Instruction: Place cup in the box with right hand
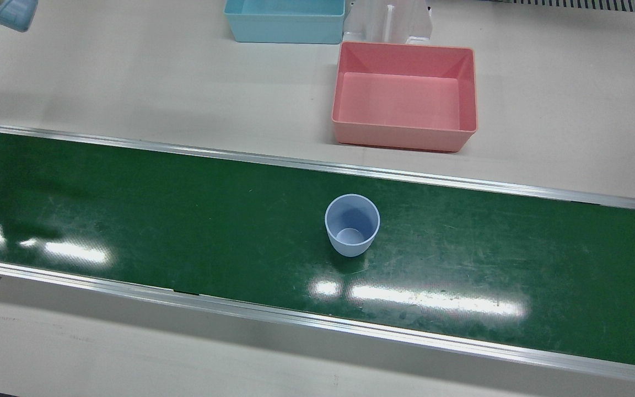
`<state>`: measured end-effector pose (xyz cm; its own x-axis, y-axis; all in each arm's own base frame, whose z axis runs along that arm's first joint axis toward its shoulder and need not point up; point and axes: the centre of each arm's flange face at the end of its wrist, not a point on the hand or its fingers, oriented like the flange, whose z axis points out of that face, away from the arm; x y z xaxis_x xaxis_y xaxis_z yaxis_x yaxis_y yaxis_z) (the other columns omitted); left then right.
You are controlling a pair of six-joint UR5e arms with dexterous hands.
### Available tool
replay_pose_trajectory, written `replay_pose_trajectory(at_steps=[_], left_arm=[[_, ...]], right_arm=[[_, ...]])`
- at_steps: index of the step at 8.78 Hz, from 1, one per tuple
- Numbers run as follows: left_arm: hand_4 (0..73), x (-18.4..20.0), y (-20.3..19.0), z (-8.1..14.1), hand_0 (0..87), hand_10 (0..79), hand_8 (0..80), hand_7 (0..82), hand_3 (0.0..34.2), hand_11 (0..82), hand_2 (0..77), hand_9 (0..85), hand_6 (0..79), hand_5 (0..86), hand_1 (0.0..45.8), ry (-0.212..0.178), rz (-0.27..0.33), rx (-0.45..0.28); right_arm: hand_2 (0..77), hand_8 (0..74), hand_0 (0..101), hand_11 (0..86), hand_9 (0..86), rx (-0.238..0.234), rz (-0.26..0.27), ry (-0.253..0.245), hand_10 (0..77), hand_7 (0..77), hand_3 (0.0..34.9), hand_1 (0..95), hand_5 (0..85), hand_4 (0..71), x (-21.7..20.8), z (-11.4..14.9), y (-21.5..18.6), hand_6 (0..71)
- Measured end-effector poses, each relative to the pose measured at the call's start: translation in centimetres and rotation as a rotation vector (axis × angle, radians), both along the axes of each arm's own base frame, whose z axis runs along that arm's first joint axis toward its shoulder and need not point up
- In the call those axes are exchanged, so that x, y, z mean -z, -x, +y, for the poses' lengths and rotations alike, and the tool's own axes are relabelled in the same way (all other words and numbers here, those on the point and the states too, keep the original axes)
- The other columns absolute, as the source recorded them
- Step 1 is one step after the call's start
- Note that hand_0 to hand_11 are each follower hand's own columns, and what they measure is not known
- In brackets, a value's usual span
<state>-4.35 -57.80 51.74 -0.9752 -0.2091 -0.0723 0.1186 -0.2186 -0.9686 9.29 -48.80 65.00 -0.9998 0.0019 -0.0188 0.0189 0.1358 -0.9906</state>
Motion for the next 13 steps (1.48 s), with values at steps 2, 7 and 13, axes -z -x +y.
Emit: replay_pose_trajectory(at_steps=[2,7,13], left_arm=[[0.0,0.0,0.0,0.0,0.0,0.0,0.0,0.0,0.0,0.0,0.5,0.5,0.0,0.0,0.5,0.0,0.0,0.0],[0.0,0.0,-0.02,0.0,0.0,0.0,0.0,0.0,0.0,0.0,0.5,0.5,0.0,0.0,0.5,0.0,0.0,0.0],[0.0,0.0,0.01,0.0,0.0,0.0,0.0,0.0,0.0,0.0,0.5,0.5,0.0,0.0,0.5,0.0,0.0,0.001]], right_arm=[[8.7,24.5,54,41.5,38.2,0.0,0.0,0.0,28.4,60.5,0.0,16.4,7.6,51.8,-0.02,0.01,0.0,16.4],[8.7,24.5,54,42.0,38.2,0.0,0.001,0.001,28.9,59.5,0.0,16.4,7.1,51.8,-0.02,0.01,0.0,16.4],[8.7,24.5,54,42.0,38.7,0.0,0.001,0.001,28.9,60.5,0.0,16.4,7.1,51.8,-0.07,0.01,0.01,16.9]])
